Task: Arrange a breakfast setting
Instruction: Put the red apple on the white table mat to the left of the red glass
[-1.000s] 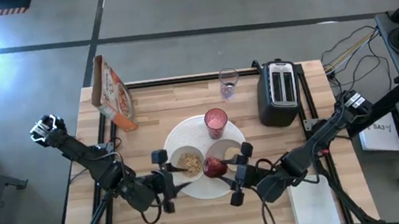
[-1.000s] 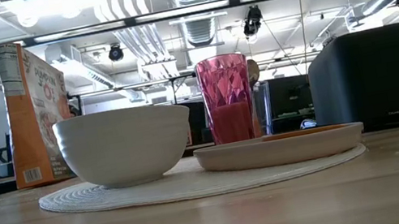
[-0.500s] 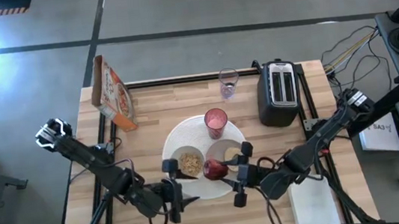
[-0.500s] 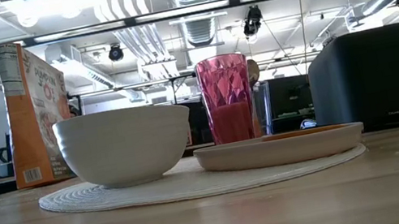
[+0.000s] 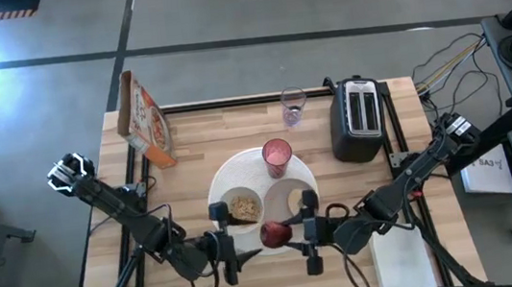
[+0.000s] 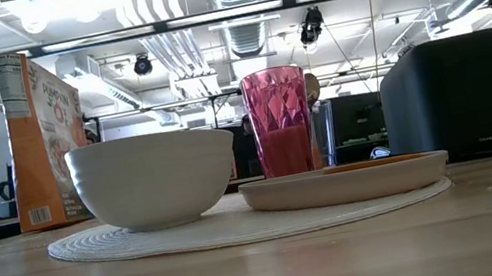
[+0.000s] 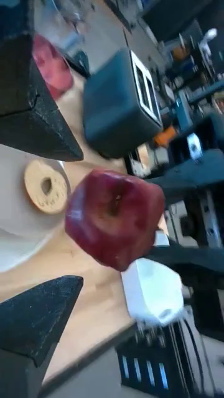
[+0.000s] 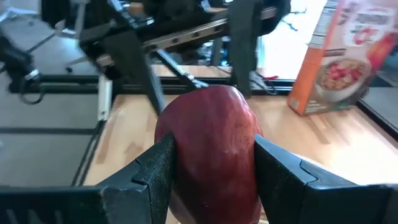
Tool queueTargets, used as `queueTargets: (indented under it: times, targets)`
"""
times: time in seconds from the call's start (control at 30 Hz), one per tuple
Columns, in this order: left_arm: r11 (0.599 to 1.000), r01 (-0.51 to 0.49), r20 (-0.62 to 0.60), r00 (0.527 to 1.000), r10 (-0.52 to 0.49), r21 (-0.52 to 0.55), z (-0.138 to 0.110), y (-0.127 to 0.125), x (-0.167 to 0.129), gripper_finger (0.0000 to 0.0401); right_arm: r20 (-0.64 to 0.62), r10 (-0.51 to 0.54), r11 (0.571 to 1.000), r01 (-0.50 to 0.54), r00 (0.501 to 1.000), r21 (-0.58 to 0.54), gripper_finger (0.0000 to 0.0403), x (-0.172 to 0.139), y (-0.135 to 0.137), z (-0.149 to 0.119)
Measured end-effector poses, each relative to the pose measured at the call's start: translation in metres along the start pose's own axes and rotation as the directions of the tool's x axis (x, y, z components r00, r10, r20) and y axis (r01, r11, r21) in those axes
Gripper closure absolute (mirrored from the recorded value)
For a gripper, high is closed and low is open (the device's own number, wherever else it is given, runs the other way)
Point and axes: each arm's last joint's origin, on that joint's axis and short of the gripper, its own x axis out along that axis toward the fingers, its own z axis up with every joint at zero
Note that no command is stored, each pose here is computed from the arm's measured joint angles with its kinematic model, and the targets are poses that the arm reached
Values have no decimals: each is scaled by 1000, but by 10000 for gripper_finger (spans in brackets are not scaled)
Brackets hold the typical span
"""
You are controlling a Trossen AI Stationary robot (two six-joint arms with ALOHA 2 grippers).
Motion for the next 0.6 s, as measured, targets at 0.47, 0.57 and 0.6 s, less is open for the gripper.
queueTargets:
  times: [0.47,0.57,0.6]
  targets:
    - [982,189,86,978,-188,-3,8,-8,4,102,-20,102,994,-102,995,-48,227,0,3,0]
    - [989,146,92,985,-147,18,8,-8,5,99,-17,116,992,-117,993,-53,227,0,3,0]
    - [993,112,92,989,-113,26,8,-7,6,98,-13,128,990,-129,992,-51,227,0,3,1]
